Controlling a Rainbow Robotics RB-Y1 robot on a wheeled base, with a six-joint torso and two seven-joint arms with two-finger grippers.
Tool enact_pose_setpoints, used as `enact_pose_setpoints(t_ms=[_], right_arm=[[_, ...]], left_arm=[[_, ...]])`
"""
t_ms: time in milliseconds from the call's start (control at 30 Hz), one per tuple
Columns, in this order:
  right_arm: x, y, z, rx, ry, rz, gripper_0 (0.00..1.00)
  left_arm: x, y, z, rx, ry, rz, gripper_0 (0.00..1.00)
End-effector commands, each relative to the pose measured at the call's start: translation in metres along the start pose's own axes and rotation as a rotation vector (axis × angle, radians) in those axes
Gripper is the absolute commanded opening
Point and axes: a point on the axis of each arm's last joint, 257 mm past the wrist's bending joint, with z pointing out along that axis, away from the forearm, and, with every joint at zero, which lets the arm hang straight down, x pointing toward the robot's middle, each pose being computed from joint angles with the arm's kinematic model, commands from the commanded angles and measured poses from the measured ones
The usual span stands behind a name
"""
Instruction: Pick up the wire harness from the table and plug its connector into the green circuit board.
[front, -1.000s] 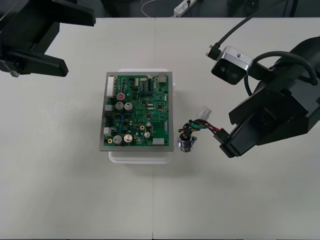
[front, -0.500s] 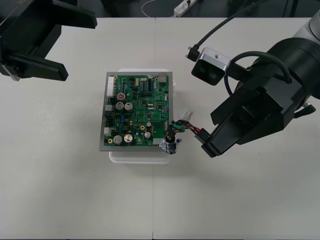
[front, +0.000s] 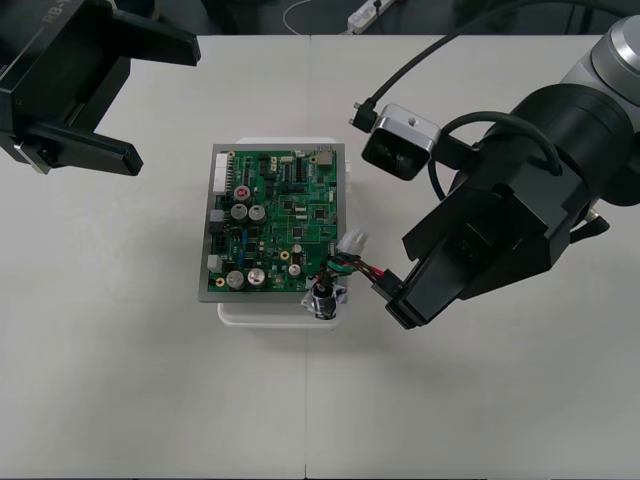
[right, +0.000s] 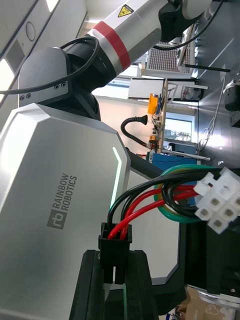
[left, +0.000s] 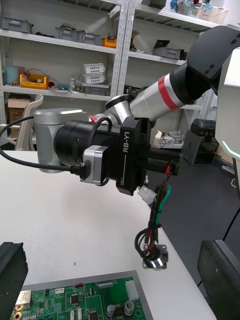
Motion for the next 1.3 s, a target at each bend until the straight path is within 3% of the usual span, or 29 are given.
enact_pose_setpoints(t_ms=[33,1300], right_arm=[[0.001,0.014,0.016,-0.011,0.077,-0.042,0.00],[-0.016,0.010,0.032,-0.007,0.065,-0.032,0.00]], left_arm=[[0.004,-0.017,-0.002,0.043,0.042,0.048,1.00],[0.004,-0.025,-0.003,0.055,0.044,0.053,1.00]])
